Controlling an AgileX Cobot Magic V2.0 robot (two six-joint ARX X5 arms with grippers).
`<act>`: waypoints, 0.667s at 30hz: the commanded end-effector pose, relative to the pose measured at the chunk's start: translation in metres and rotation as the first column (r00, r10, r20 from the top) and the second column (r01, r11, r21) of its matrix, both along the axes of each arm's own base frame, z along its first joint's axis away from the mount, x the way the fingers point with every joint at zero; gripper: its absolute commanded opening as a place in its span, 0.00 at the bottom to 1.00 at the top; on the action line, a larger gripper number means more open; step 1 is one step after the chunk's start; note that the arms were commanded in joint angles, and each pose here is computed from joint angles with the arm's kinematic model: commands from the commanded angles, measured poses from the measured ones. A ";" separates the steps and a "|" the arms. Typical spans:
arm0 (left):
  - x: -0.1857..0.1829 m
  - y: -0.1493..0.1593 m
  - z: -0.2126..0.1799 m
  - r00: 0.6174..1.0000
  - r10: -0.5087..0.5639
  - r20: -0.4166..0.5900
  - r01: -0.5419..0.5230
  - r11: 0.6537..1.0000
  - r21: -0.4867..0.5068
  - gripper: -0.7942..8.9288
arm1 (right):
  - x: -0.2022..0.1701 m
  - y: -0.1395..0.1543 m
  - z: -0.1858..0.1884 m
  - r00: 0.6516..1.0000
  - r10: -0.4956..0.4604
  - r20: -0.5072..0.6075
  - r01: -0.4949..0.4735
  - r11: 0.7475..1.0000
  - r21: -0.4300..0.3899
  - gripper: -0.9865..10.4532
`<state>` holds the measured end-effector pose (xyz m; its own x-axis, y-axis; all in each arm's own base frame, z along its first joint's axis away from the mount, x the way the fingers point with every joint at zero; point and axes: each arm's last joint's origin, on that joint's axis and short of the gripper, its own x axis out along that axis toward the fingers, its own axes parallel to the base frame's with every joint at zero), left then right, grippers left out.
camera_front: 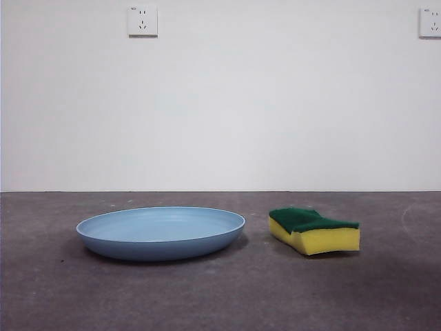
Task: Pick up the plate,pick up the cloth,clean the plate with the cloth
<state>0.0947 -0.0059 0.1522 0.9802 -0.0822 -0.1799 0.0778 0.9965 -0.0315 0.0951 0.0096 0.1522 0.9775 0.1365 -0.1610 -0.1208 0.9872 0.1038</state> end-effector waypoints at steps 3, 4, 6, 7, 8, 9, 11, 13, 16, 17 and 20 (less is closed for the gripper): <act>0.001 0.000 -0.005 1.000 0.005 -0.012 -0.005 1.000 -0.003 0.08 | 0.000 0.000 -0.005 1.000 -0.006 -0.025 0.007 0.999 0.053 0.09; 0.001 0.000 -0.005 1.000 0.005 -0.012 -0.005 1.000 -0.003 0.08 | 0.000 0.000 -0.005 1.000 -0.008 -0.025 0.009 0.999 0.052 0.09; 0.001 0.000 -0.005 1.000 0.005 -0.012 -0.005 1.000 -0.003 0.08 | 0.000 0.000 -0.004 1.000 -0.013 -0.022 0.014 0.999 0.052 0.09; 0.001 0.000 -0.005 1.000 0.004 -0.012 -0.004 1.000 -0.003 0.08 | 0.000 0.000 -0.004 1.000 -0.013 -0.022 0.014 0.999 0.051 0.09; 0.001 0.000 -0.005 1.000 0.005 -0.012 -0.005 1.000 -0.003 0.08 | 0.000 0.000 -0.004 1.000 -0.013 -0.022 0.014 0.999 0.052 0.09; 0.001 0.000 -0.005 1.000 0.005 -0.012 -0.005 1.000 -0.003 0.08 | 0.000 0.000 -0.004 1.000 -0.012 -0.022 0.014 0.999 0.052 0.09; 0.001 0.000 -0.005 1.000 0.005 -0.012 -0.005 1.000 -0.003 0.08 | 0.000 0.000 -0.004 1.000 -0.013 -0.022 0.014 0.999 0.052 0.09; 0.001 0.000 -0.005 1.000 0.005 -0.012 -0.005 1.000 -0.003 0.08 | 0.000 0.000 -0.004 1.000 -0.013 -0.022 0.014 0.999 0.052 0.09; 0.001 0.000 -0.005 1.000 0.005 -0.012 -0.005 1.000 -0.003 0.08 | 0.000 0.000 -0.004 1.000 -0.013 -0.022 0.014 0.999 0.052 0.09; 0.001 0.000 -0.005 1.000 0.005 -0.012 -0.005 1.000 -0.003 0.08 | 0.000 0.000 -0.004 1.000 -0.013 -0.022 0.014 0.999 0.051 0.09; 0.001 0.000 -0.005 1.000 0.005 -0.012 -0.005 1.000 -0.003 0.08 | 0.000 0.000 -0.004 1.000 -0.013 -0.022 0.014 0.999 0.052 0.09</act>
